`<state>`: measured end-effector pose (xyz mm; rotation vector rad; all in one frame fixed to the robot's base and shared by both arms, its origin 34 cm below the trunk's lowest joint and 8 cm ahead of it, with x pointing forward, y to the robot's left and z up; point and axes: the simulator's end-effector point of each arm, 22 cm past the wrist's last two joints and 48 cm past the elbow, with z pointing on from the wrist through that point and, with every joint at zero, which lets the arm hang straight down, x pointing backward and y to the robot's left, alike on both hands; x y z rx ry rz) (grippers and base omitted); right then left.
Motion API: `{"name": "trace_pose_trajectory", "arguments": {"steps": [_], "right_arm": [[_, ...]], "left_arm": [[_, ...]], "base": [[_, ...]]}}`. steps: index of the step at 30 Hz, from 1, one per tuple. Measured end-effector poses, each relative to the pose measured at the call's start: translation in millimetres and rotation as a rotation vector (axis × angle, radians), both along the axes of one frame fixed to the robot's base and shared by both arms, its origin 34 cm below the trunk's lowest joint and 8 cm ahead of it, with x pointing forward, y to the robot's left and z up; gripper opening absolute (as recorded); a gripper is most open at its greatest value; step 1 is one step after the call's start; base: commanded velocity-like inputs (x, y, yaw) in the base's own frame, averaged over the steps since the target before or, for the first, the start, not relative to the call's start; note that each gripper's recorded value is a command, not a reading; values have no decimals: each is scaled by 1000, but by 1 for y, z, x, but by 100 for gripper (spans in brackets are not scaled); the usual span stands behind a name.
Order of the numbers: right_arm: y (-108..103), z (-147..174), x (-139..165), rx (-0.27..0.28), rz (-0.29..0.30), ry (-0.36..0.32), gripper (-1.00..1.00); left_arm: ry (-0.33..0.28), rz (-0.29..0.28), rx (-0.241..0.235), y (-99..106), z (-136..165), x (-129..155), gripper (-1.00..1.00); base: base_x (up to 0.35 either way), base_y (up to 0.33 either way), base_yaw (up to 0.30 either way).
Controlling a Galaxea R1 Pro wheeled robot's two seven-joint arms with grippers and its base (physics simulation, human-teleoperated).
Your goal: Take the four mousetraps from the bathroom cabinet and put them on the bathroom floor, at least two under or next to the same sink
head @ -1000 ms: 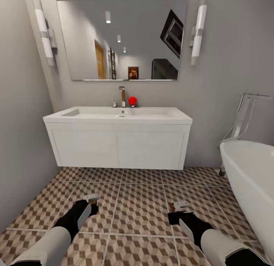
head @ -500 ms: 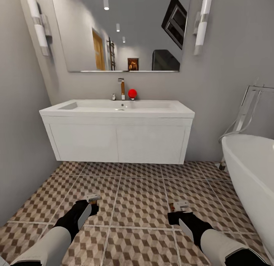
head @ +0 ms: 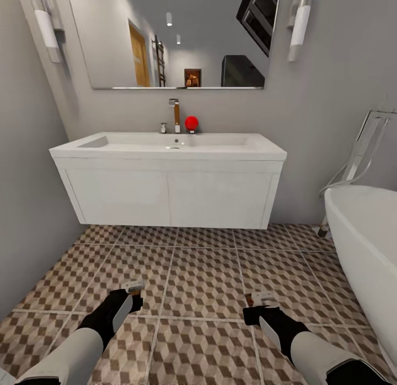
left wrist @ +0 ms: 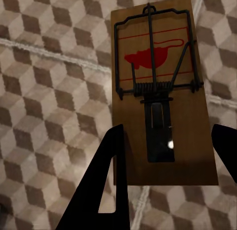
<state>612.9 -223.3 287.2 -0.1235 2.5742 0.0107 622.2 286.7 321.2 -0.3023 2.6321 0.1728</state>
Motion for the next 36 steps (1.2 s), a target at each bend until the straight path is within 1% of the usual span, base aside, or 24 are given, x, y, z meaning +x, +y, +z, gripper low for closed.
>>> {"name": "trace_pose_trajectory", "arguments": {"steps": [4, 10, 16, 26, 36], "right_arm": [[0, -9, -3, -1, 0, 16, -100], [-1, -9, -3, -3, 1, 15, -100], [-1, -9, -3, -4, 2, 15, -100], [-1, -9, -3, -3, 2, 14, -100], [0, -8, -3, -2, 2, 14, -100]], "left_arm": [[15, 0, 0, 0, -9, -3, -100], [-9, 1, 2, 1, -1, 5, -100], [-19, 3, 3, 2, 2, 8, -100], [-50, 8, 5, 2, 6, 14, -100], [-54, 8, 5, 2, 6, 15, -100]], "base": [[0, 0, 0], [0, 0, 0], [21, 0, 0], [272, 0, 0], [321, 0, 0]]}}
